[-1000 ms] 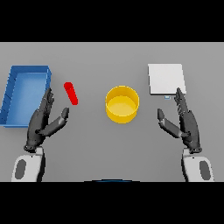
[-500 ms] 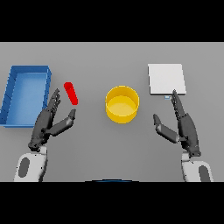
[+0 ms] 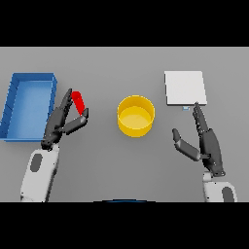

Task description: Pick up the red beaker and tilt it to pour out 1 green nut into yellow bowl. Pick up the yellow bowl and place it on the metallic measuring scale.

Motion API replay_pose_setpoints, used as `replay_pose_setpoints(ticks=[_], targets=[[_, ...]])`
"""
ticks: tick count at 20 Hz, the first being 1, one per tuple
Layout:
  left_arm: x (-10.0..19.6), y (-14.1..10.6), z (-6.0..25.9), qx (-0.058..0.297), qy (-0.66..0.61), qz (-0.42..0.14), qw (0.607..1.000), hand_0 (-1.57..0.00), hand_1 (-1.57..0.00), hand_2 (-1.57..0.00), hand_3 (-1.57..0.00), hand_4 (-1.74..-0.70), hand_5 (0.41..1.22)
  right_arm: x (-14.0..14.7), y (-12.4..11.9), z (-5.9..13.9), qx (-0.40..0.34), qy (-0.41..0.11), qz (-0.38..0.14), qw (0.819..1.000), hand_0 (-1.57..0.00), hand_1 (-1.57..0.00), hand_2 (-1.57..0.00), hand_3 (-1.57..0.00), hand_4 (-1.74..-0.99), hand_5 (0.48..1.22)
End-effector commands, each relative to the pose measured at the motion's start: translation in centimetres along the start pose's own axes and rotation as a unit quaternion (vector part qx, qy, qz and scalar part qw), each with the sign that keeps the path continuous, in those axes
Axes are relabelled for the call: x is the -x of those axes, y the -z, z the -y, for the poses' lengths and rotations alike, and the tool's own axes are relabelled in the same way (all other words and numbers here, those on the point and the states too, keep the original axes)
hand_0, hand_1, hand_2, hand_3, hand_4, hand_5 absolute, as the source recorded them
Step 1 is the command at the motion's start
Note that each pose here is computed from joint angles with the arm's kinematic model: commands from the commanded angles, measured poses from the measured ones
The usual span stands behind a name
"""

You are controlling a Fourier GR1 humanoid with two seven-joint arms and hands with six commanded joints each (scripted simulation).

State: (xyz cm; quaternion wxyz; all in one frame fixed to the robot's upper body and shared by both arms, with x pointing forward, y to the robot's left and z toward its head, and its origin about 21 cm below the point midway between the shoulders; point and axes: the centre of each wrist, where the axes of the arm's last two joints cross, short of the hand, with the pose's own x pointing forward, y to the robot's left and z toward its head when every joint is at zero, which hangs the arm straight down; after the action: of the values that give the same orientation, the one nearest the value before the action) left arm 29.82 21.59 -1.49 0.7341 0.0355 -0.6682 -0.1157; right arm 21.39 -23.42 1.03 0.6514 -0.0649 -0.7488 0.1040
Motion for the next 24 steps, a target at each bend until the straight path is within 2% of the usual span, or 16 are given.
replay_pose_setpoints(ticks=[1, 5, 11, 14, 17, 18, 19, 21, 22, 24], targets=[[-0.1, 0.7, 0.0, 0.002, -0.002, -0.003, 1.0, 0.0, 0.0, 0.0, 0.0, -1.35, 0.718, 0.1, 0.4, 0.6, 0.004, 0.001, -0.002, 1.0, 0.0, 0.0, 0.0, 0.0, -1.339, 0.688], [-0.1, 2.3, 0.2, 0.006, -0.003, 0.001, 1.0, 0.0, 0.0, 0.0, 0.0, -1.32, 0.712, 0.1, 0.7, 0.0, -0.001, 0.005, 0.0, 1.0, 0.0, 0.0, 0.0, 0.0, -1.338, 0.688], [-0.6, 4.1, 0.4, 0.012, 0.003, 0.003, 1.0, 0.0, 0.0, 0.0, 0.0, -1.31, 0.706, -0.3, 0.6, 0.6, -0.001, 0.006, 0.006, 1.0, 0.0, 0.0, 0.0, 0.0, -1.324, 0.683], [-0.8, 5.2, 0.3, 0.016, 0.001, 0.0, 1.0, 0.0, 0.0, 0.0, 0.0, -1.33, 0.715, -0.2, 0.5, 0.5, 0.0, 0.006, 0.0, 1.0, 0.0, 0.0, 0.0, 0.0, -1.311, 0.682], [-0.2, 5.3, 1.0, 0.017, -0.012, 0.024, 0.999, 0.0, 0.0, -0.03, 0.0, -1.39, 0.752, -0.1, 0.6, 0.6, 0.004, 0.0, -0.001, 1.0, 0.0, 0.0, 0.0, 0.0, -1.295, 0.683], [0.0, 5.4, 1.1, 0.011, -0.017, 0.021, 1.0, -0.08, -0.08, -0.12, -0.08, -1.42, 0.77, -0.1, 0.8, 0.8, 0.007, -0.001, 0.003, 1.0, 0.0, 0.0, 0.0, 0.0, -1.291, 0.684], [-0.2, 5.6, 1.1, 0.005, -0.026, 0.018, 0.999, -0.25, -0.28, -0.31, -0.22, -1.44, 0.795, 0.0, 0.6, 0.7, 0.004, 0.0, -0.001, 1.0, 0.0, 0.0, 0.0, 0.0, -1.289, 0.684], [-0.2, 6.0, 1.8, -0.011, -0.021, 0.01, 1.0, -0.68, -0.7, -0.71, -0.71, -1.44, 0.949, 0.1, 0.6, 1.0, 0.005, -0.004, 0.0, 1.0, 0.0, 0.0, 0.0, 0.0, -1.285, 0.683], [-0.5, 6.3, 1.6, -0.018, -0.008, 0.012, 1.0, -0.86, -0.87, -0.89, -0.88, -1.44, 1.003, 0.1, 0.4, 0.7, 0.002, -0.001, 0.002, 1.0, 0.0, 0.0, 0.0, 0.0, -1.283, 0.683], [-0.5, 6.5, 2.4, -0.02, 0.001, 0.02, 1.0, -1.12, -1.13, -1.13, -1.13, -1.44, 1.082, -0.2, 0.8, 0.5, 0.001, 0.001, 0.001, 1.0, 0.0, 0.0, 0.0, 0.0, -1.29, 0.684]])
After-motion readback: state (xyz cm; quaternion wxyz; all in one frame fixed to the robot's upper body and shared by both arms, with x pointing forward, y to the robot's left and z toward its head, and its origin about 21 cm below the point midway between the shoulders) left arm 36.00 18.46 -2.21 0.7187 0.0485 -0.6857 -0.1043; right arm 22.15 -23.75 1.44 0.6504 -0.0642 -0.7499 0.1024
